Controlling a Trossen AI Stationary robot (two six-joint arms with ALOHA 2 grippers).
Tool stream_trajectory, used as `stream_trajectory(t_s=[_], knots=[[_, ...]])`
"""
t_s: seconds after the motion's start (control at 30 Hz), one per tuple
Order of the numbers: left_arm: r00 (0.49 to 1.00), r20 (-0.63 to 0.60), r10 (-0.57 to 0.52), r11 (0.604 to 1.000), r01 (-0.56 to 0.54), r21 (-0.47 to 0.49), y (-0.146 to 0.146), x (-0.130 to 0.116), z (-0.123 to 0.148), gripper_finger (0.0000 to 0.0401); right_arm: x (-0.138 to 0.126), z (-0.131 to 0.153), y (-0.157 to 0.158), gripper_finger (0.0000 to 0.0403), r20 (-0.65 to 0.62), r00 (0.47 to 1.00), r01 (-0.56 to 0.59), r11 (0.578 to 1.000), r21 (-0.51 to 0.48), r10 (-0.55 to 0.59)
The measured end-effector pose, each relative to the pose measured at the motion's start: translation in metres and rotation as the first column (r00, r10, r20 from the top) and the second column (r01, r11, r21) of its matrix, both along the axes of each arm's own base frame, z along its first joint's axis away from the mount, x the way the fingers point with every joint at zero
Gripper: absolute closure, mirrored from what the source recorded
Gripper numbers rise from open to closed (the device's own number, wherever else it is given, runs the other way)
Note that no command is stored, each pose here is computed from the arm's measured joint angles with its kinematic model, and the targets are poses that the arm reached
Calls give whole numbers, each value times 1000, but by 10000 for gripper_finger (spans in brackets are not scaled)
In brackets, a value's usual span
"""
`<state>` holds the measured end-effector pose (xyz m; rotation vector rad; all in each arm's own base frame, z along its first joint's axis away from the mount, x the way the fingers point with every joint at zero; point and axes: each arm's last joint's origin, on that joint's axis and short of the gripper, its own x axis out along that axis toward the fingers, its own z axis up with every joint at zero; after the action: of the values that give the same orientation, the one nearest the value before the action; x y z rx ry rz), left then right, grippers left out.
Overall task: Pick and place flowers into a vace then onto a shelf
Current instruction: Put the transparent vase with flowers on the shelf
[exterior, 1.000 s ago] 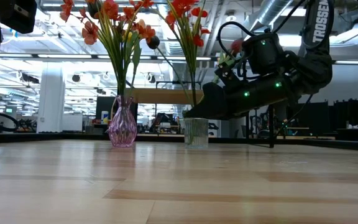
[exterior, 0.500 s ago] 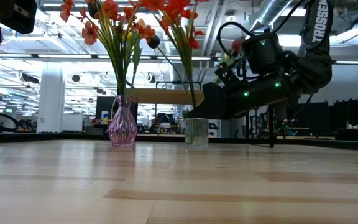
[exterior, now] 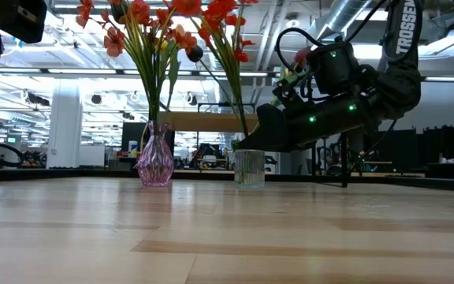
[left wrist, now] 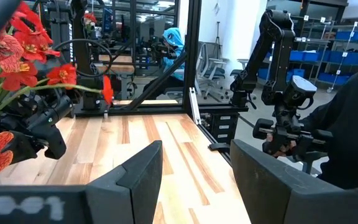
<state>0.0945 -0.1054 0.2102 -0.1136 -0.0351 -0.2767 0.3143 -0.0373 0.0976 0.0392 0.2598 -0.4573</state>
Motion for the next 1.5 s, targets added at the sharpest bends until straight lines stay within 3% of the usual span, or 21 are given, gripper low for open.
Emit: stream_trajectory(t_s=[0.2,0.4,0.57,0.73,0.9,1.07,1.5], knots=[[1000,0,0,1000,0,0,0,0,0,223,0,0,0,261,0,1000,0,1000,0,0],[1000,0,0,1000,0,0,0,0,0,223,0,0,0,237,9,1000,6,1000,18,-6],[1000,0,0,1000,0,0,0,0,0,223,0,0,1,263,8,1000,3,1000,18,-3],[1000,0,0,1000,0,0,0,0,0,223,0,0,5,262,10,1000,-6,1000,21,6],[1000,0,0,1000,0,0,0,0,0,223,0,0,6,242,26,1000,0,999,52,-2],[1000,-1,0,1000,0,-5,0,0,0,223,0,0,6,263,27,1000,1,999,52,-2],[1000,-3,0,1000,0,-9,0,0,0,223,1,0,8,261,42,999,3,997,82,-7]])
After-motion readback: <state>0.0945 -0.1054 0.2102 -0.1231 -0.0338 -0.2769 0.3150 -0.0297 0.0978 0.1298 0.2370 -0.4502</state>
